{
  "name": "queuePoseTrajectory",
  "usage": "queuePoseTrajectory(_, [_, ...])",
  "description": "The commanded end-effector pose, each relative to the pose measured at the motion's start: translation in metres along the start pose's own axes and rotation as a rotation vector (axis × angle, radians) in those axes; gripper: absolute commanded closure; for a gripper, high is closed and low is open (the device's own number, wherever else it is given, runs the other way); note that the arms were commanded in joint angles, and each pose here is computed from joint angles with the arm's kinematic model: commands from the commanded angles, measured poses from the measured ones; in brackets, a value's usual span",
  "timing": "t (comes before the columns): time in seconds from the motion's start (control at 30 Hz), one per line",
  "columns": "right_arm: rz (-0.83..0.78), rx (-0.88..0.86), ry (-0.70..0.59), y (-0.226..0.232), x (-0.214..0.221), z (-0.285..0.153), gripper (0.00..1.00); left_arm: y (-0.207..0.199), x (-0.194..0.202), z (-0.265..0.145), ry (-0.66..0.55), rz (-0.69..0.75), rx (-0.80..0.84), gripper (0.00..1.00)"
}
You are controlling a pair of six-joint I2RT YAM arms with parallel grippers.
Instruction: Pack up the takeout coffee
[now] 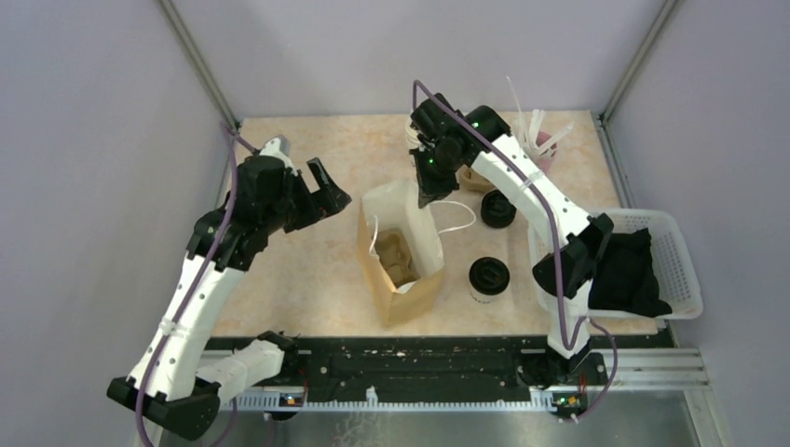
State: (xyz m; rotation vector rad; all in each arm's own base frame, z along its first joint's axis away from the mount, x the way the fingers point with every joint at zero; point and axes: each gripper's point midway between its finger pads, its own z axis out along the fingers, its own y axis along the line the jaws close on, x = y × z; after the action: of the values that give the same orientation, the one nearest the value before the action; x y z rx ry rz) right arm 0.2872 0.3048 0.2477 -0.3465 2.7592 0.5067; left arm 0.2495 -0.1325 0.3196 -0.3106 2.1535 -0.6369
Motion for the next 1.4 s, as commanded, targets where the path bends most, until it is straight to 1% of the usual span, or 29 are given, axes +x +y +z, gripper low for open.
queuePoseTrajectory(0.0, [-0.064, 0.116, 0.008, -0.022, 0.014, 0.003, 1.0, 0.018, 0.014, 0.013, 0.063, -0.029, -0.083, 0.02])
queuePoseTrajectory(0.07, [-0.105, 0.13, -0.034, -0.009, 0.006, 0.0, 1.0, 0.027, 0.025, 0.019, 0.128, -0.068, -0.113, 0.02])
queuePoseTrajectory(0.1, [-0.14, 0.129, -0.071, 0.003, 0.0, -0.007, 0.94, 0.028, 0.029, 0.021, 0.155, -0.085, -0.114, 0.03])
queuePoseTrajectory(0.17, [-0.191, 0.121, -0.124, 0.023, -0.002, -0.019, 0.76, 0.03, 0.031, 0.022, 0.176, -0.109, -0.101, 0.03])
queuePoseTrajectory(0.2, [-0.205, 0.104, -0.13, 0.029, 0.0, -0.021, 0.69, 0.029, 0.031, 0.022, 0.182, -0.12, -0.084, 0.03])
queuePoseTrajectory(0.3, [-0.215, 0.073, -0.135, 0.031, 0.008, -0.027, 0.48, 0.019, 0.03, 0.023, 0.2, -0.135, 0.002, 0.02])
queuePoseTrajectory(0.37, [-0.214, 0.078, -0.143, 0.027, 0.012, -0.033, 0.38, 0.011, 0.028, 0.025, 0.222, -0.142, 0.047, 0.02])
queuePoseTrajectory(0.47, [-0.232, 0.104, -0.143, 0.017, 0.017, -0.037, 0.28, -0.008, 0.027, 0.026, 0.272, -0.138, 0.131, 0.03])
queuePoseTrajectory(0.53, [-0.248, 0.104, -0.136, 0.015, 0.02, -0.03, 0.27, -0.016, 0.027, 0.026, 0.316, -0.144, 0.156, 0.03])
queuePoseTrajectory(0.6, [-0.246, 0.113, -0.133, 0.012, 0.021, -0.02, 0.31, -0.015, 0.031, 0.026, 0.368, -0.153, 0.129, 0.03])
queuePoseTrajectory(0.67, [-0.241, 0.097, -0.143, 0.017, 0.019, -0.017, 0.4, -0.016, 0.029, 0.026, 0.376, -0.132, 0.111, 0.07])
queuePoseTrajectory(0.77, [-0.23, 0.059, -0.172, 0.027, 0.015, -0.019, 0.5, -0.014, 0.025, 0.029, 0.35, -0.093, 0.061, 0.18])
queuePoseTrajectory(0.87, [-0.216, 0.037, -0.189, 0.032, 0.012, -0.022, 0.59, -0.01, 0.038, 0.034, 0.391, -0.072, 0.012, 0.35])
queuePoseTrajectory(0.93, [-0.209, 0.045, -0.2, 0.032, 0.011, -0.022, 0.68, -0.001, 0.054, 0.034, 0.444, -0.06, -0.046, 0.4])
queuePoseTrajectory(0.97, [-0.207, 0.047, -0.206, 0.033, 0.011, -0.022, 0.77, 0.001, 0.058, 0.035, 0.457, -0.051, -0.059, 0.46])
queuePoseTrajectory(1.07, [-0.2, 0.047, -0.233, 0.034, 0.008, -0.028, 0.96, -0.007, 0.05, 0.034, 0.42, -0.02, -0.035, 0.56])
queuePoseTrajectory(1.1, [-0.201, 0.036, -0.249, 0.038, 0.006, -0.032, 1.0, -0.014, 0.043, 0.034, 0.4, -0.007, -0.014, 0.6])
queuePoseTrajectory(1.17, [-0.202, 0.002, -0.286, 0.047, 0.003, -0.048, 1.0, -0.027, 0.026, 0.032, 0.374, 0.02, 0.017, 0.76])
queuePoseTrajectory(1.23, [-0.187, -0.05, -0.32, 0.058, 0.001, -0.069, 1.0, -0.037, 0.013, 0.028, 0.359, 0.037, 0.03, 0.9])
queuePoseTrajectory(1.3, [-0.151, -0.114, -0.336, 0.07, 0.001, -0.087, 1.0, -0.046, 0.004, 0.021, 0.353, 0.046, 0.047, 0.97])
queuePoseTrajectory(1.37, [-0.119, -0.155, -0.345, 0.076, 0.003, -0.101, 1.0, -0.058, -0.006, 0.011, 0.338, 0.046, 0.076, 1.0])
